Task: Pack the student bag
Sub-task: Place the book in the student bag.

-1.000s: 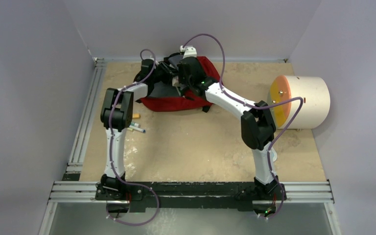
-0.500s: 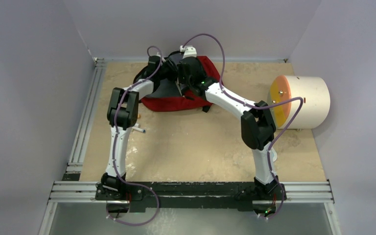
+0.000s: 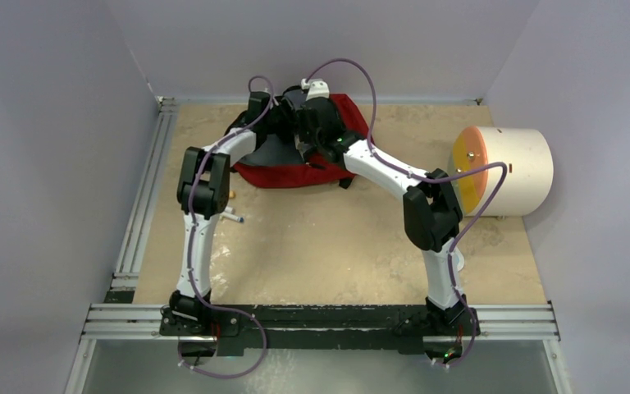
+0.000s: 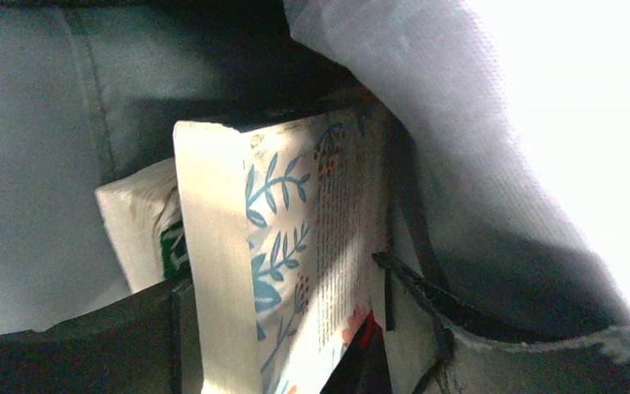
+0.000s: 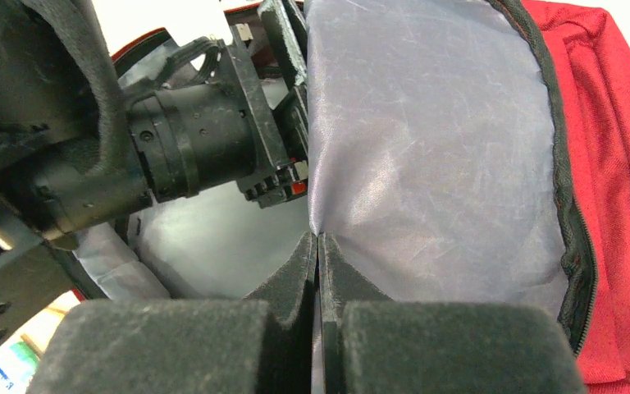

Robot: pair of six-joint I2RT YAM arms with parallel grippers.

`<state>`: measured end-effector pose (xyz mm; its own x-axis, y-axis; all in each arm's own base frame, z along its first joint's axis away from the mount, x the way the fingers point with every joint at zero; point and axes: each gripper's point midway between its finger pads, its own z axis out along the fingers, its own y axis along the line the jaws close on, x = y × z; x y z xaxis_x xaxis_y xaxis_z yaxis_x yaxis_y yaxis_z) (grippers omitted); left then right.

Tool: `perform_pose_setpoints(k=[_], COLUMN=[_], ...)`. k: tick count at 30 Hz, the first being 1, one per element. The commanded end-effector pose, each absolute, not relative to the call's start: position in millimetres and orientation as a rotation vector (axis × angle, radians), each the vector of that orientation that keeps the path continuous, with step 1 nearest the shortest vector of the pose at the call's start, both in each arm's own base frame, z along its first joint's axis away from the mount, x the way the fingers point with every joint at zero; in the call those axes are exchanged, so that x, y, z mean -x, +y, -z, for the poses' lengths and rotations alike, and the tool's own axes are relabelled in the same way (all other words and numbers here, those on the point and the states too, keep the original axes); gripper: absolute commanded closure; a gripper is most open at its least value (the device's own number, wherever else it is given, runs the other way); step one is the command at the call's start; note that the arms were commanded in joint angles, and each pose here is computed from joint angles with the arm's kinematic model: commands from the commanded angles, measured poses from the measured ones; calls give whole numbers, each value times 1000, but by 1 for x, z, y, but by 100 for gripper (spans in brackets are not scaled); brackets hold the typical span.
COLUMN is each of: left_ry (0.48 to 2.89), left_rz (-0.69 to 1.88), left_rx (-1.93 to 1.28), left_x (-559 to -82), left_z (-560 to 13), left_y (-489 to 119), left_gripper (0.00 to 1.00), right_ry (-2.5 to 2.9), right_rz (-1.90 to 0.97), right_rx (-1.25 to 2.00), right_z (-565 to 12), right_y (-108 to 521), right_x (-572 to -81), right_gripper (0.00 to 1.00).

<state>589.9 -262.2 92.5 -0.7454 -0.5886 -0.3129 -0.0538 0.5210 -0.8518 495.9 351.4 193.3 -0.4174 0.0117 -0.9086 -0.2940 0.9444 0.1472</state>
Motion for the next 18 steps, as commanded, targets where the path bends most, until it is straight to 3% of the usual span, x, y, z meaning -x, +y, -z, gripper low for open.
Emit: perform_pose_setpoints(k=[1, 9, 18], left_ry=[2133, 2241, 2142], left_rz=[1085, 868, 734], left_rx=[419, 440, 294], left_x=[-590, -569, -515], left_z=[-157, -162, -218], left_y=[-243, -190, -146], left_gripper=[34, 31, 30], right_ry=[1859, 1874, 1892], right_rz=[-398, -371, -313], right_rx=[171, 162, 209], right_z=[-250, -242, -230], right_y=[351, 350, 345], right_x=[-492, -496, -496], right_gripper=[100, 100, 100])
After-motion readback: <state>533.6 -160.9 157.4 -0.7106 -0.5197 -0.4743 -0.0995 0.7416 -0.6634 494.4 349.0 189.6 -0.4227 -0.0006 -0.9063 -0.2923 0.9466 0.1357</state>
